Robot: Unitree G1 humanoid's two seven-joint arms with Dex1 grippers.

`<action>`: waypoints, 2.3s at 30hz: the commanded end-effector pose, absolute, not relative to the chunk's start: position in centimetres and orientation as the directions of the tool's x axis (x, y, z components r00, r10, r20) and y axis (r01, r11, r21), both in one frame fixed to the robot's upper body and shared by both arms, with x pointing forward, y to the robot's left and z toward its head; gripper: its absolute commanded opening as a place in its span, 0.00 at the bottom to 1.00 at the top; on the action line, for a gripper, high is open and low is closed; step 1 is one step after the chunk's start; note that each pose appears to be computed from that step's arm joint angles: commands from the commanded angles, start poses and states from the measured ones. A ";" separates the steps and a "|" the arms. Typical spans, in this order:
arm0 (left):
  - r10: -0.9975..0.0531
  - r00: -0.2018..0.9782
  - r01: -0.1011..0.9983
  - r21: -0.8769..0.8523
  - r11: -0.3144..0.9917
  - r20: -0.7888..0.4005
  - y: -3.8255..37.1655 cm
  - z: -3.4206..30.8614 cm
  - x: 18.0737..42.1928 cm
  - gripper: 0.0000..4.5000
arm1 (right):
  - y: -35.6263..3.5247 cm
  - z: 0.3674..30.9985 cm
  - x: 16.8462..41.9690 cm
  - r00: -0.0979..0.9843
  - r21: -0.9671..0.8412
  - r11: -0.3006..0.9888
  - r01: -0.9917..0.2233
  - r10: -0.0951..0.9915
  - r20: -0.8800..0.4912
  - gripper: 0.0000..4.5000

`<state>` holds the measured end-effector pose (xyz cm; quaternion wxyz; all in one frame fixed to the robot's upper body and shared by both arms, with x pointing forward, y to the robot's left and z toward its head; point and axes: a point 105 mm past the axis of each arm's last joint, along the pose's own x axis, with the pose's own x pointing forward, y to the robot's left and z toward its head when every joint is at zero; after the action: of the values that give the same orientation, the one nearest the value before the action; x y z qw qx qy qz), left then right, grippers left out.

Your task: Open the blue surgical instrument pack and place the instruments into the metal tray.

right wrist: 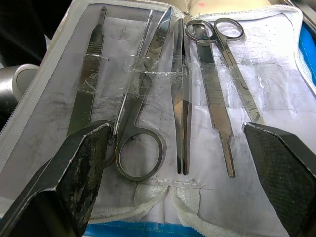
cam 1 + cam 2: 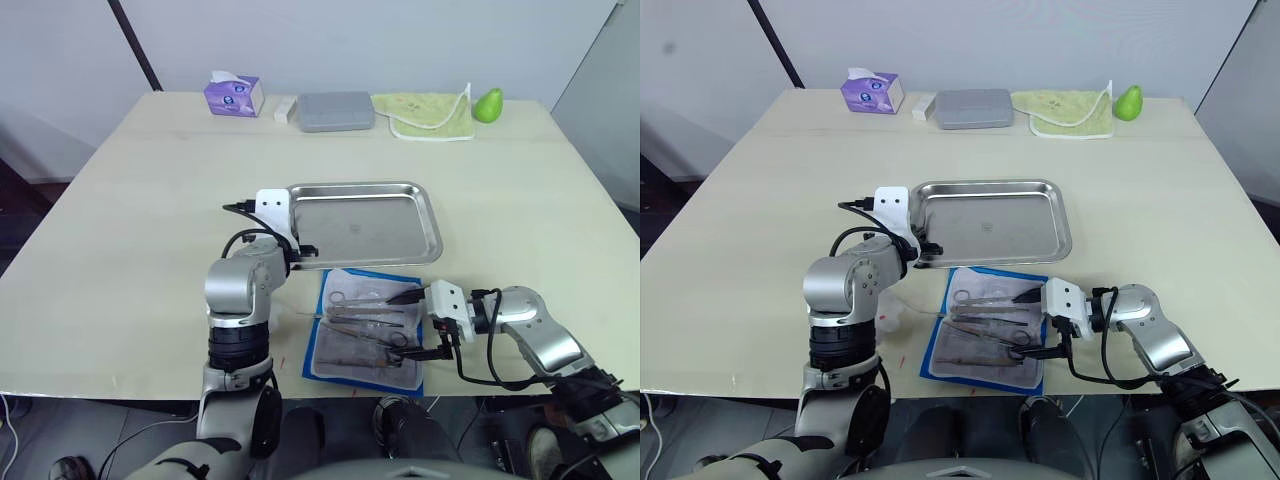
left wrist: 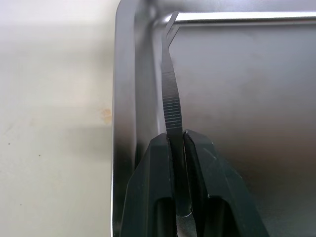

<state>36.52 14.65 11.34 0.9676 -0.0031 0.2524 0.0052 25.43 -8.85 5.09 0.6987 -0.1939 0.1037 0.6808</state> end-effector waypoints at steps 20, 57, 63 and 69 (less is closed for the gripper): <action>-0.724 0.640 0.731 -0.085 0.677 -0.256 12.0 17.1 29.8 0.43 | -10.7 1.2 24.3 0.040 -0.005 0.044 -0.999 0.850 -0.526 1.00; -0.901 0.127 0.992 0.051 0.117 -0.415 18.4 16.3 25.5 0.99 | -11.4 2.0 23.1 0.097 -0.021 0.098 -0.995 0.881 -0.462 1.00; -0.886 0.096 0.995 0.077 0.068 -0.454 13.9 15.5 27.1 0.82 | -10.9 1.9 23.3 0.099 -0.029 0.097 -0.995 0.882 -0.460 1.00; -0.850 0.121 0.988 0.146 0.052 -0.513 11.2 14.1 28.3 0.56 | -10.6 1.8 23.3 0.108 -0.035 0.103 -0.994 0.882 -0.459 1.00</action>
<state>28.07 12.04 13.57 0.7134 0.2045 0.1627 -0.6502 24.46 -10.02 5.17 0.7344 -0.1668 0.0924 0.6514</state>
